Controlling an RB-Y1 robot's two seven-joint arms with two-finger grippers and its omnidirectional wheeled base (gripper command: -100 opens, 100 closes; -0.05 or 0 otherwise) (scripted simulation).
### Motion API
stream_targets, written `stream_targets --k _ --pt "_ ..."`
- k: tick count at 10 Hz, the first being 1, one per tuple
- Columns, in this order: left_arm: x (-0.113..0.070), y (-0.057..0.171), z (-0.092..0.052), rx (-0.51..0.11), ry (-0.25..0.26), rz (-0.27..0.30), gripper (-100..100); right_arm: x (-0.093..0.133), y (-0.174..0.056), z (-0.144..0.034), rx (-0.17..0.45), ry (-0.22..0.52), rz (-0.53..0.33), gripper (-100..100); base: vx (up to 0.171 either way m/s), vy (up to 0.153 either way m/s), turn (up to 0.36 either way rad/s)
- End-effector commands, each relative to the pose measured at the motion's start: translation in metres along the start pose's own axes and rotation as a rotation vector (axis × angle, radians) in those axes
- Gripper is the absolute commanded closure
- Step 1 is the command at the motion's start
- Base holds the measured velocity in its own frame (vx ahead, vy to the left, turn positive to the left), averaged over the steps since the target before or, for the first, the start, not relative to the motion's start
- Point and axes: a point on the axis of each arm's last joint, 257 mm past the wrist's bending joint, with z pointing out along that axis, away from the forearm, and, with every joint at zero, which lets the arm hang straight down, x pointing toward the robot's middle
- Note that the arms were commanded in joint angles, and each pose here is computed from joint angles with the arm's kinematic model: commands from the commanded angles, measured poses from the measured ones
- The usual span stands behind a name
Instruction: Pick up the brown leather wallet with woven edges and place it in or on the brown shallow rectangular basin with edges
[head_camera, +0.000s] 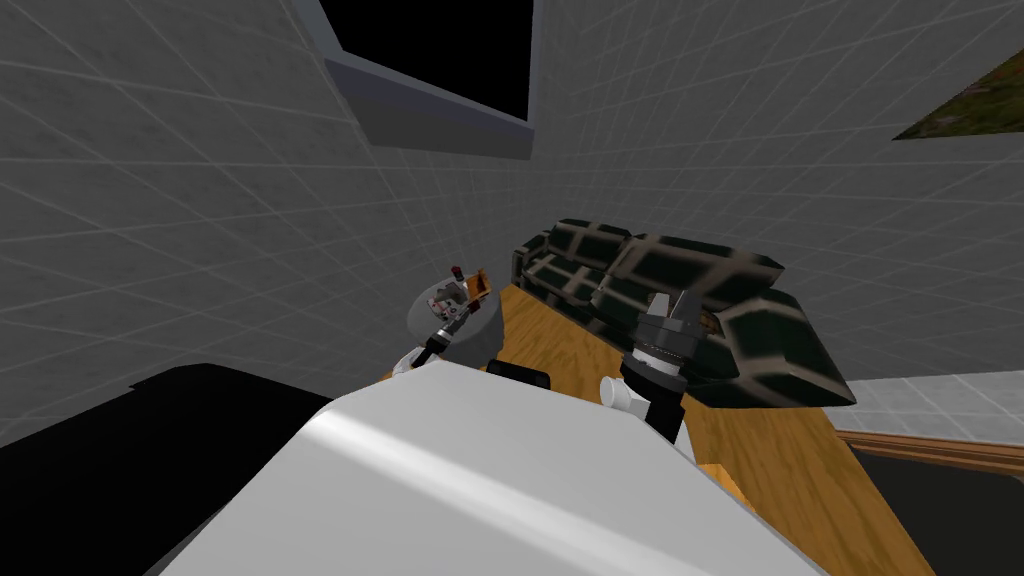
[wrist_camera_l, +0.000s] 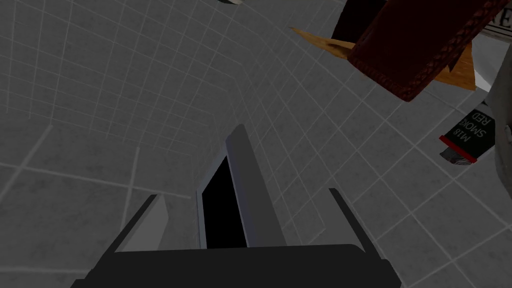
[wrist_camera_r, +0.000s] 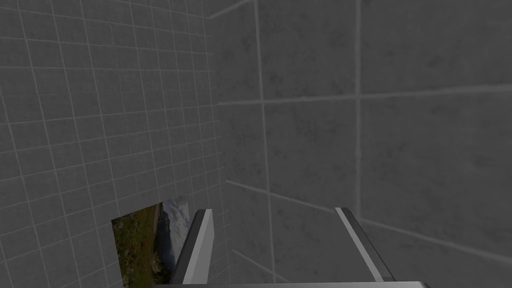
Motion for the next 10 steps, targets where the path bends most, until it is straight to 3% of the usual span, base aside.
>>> stream_targets --k 1,2,5,7,8,10 --pt "0.005 0.011 -0.007 -0.019 0.024 0.025 -100 0.0 0.0 0.0 0.0 0.0 0.0 0 -0.013 0.031 -0.119" --pt "0.008 0.017 -0.01 -0.016 0.046 0.069 -100 0.0 0.0 0.0 0.0 0.0 0.0 0 -0.012 0.032 -0.211" --pt "0.018 0.038 -0.024 -0.049 0.092 0.115 -100 0.0 0.0 0.0 0.0 0.0 0.0 0 -0.014 0.029 -0.137" --pt "0.022 0.055 -0.035 -0.056 0.142 0.203 -100 0.0 0.0 0.0 0.0 0.0 0.0 0 -0.007 0.031 -0.269" --pt "0.025 0.063 -0.042 -0.076 0.156 0.204 -100 0.0 0.0 0.0 0.0 0.0 0.0 0 -0.001 0.039 -0.096" --pt "0.026 0.079 -0.053 -0.08 0.201 0.29 -100 0.0 0.0 0.0 0.0 0.0 0.0 0 0.002 0.028 -0.213"
